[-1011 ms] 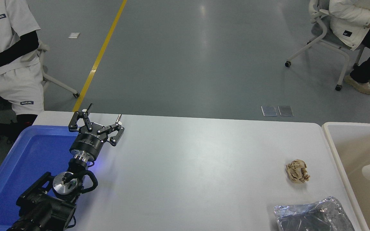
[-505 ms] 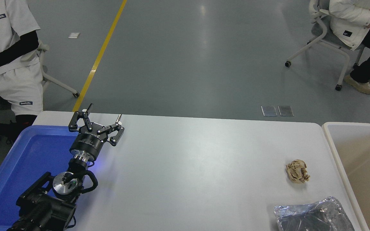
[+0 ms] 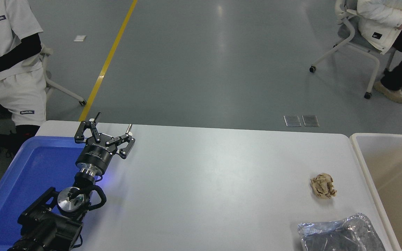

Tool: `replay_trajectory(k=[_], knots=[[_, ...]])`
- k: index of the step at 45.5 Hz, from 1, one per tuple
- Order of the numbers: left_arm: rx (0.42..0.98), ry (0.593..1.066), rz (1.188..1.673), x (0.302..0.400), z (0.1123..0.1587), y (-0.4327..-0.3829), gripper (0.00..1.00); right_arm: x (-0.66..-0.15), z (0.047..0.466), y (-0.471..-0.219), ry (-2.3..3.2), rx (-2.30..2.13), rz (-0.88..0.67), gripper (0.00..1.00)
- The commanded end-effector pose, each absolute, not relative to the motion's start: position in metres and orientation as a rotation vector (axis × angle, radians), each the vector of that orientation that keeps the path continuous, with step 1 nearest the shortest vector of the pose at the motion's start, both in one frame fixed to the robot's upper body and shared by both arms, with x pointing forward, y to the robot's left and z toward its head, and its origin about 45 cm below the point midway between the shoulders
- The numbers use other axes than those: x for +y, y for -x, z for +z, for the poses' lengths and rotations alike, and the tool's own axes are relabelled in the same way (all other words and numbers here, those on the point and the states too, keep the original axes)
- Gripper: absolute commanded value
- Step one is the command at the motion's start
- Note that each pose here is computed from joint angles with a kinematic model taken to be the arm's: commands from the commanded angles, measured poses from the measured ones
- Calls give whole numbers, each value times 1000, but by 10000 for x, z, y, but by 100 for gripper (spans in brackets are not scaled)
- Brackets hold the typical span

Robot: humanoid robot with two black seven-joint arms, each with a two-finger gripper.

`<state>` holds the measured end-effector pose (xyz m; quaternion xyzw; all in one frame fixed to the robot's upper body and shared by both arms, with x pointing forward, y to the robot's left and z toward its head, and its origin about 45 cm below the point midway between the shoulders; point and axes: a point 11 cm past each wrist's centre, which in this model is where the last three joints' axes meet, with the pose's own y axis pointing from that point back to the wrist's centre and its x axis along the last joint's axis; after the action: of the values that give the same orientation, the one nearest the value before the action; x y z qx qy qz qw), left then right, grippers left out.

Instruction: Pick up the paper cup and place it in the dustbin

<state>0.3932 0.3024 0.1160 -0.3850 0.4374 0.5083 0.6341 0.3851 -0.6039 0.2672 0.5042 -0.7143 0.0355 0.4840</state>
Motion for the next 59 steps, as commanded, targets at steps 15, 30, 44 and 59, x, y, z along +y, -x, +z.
replay_trajectory(k=[15,30,44,59], knots=[[1001,880,1164,3025,1158,-3932,99,-5484,3803,-4432,-1389,-1726,366,100],[1000,880,1162,3024,1160,-3932,99,-5222,3968,-4545,-1455,-1682,413,100],[1001,879,1161,3023,1159,-3932,99,-4506,4604,-4695,-1518,-1218,579,100],[1000,880,1162,3024,1160,-3932,99,-3532,4630,-4324,-1625,-595,392,100]])
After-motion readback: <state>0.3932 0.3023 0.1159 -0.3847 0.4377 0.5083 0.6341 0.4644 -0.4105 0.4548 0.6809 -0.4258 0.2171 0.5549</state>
